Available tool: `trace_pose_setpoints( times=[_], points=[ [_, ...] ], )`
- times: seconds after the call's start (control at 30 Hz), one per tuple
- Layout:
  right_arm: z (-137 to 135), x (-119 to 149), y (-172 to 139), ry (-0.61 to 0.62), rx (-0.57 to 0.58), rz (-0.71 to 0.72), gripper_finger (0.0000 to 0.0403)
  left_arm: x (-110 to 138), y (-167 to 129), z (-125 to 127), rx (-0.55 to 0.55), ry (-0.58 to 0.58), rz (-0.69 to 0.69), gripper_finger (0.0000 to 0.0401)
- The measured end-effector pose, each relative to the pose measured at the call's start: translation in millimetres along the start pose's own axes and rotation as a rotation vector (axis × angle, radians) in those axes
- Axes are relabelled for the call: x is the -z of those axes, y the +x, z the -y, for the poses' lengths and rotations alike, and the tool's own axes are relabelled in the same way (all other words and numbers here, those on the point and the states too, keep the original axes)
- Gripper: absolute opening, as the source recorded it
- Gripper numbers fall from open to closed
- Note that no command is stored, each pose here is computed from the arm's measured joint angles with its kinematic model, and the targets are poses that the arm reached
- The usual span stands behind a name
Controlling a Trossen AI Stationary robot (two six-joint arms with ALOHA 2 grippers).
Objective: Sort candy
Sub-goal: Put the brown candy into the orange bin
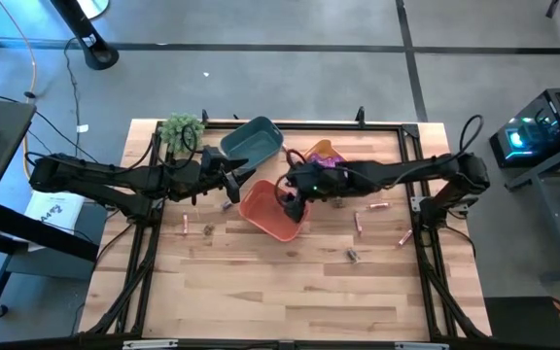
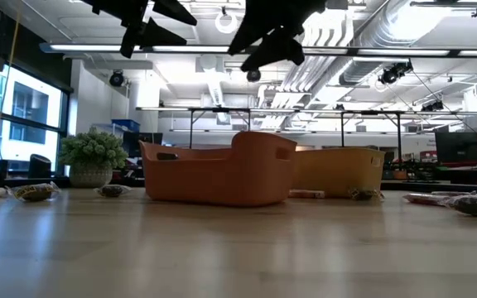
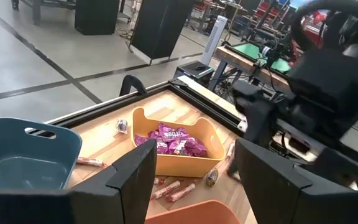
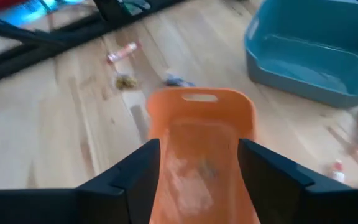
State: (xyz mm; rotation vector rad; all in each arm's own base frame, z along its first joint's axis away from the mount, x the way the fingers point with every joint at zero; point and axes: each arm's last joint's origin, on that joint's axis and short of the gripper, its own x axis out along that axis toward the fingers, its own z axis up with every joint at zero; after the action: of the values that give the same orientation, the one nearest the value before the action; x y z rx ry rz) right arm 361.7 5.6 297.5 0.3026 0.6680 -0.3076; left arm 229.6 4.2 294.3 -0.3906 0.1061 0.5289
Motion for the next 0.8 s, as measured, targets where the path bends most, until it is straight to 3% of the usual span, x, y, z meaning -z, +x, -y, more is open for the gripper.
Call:
trace_pose_setpoints(
  times=[0.1,0.27,0.4,0.57,0.8],
  points=[
    [6.7,2.7,-9.5,-0.033,0.06,-0.123,0.0212,0.1,-0.2,0.3,0.001,0.0,-0.001,0.0209],
    [21.8,39.7,-13.9,-0.142,0.27,-0.405,0.0213,0.9,-0.8,1.2,0.005,0.004,-0.004,0.0209],
    [34.3,77.0,-1.3,-0.162,0.29,-0.554,0.0213,1.5,-0.7,0.9,0.002,0.007,-0.009,0.0209],
    [48.2,119.4,9.3,-0.037,0.382,-0.637,0.0213,1.4,-0.6,0.9,0.003,0.007,-0.009,0.0209],
    [63.7,150.5,20.6,0.204,0.517,-0.551,0.0213,1.4,-0.6,0.9,0.002,0.007,-0.009,0.0209]
  ],
)
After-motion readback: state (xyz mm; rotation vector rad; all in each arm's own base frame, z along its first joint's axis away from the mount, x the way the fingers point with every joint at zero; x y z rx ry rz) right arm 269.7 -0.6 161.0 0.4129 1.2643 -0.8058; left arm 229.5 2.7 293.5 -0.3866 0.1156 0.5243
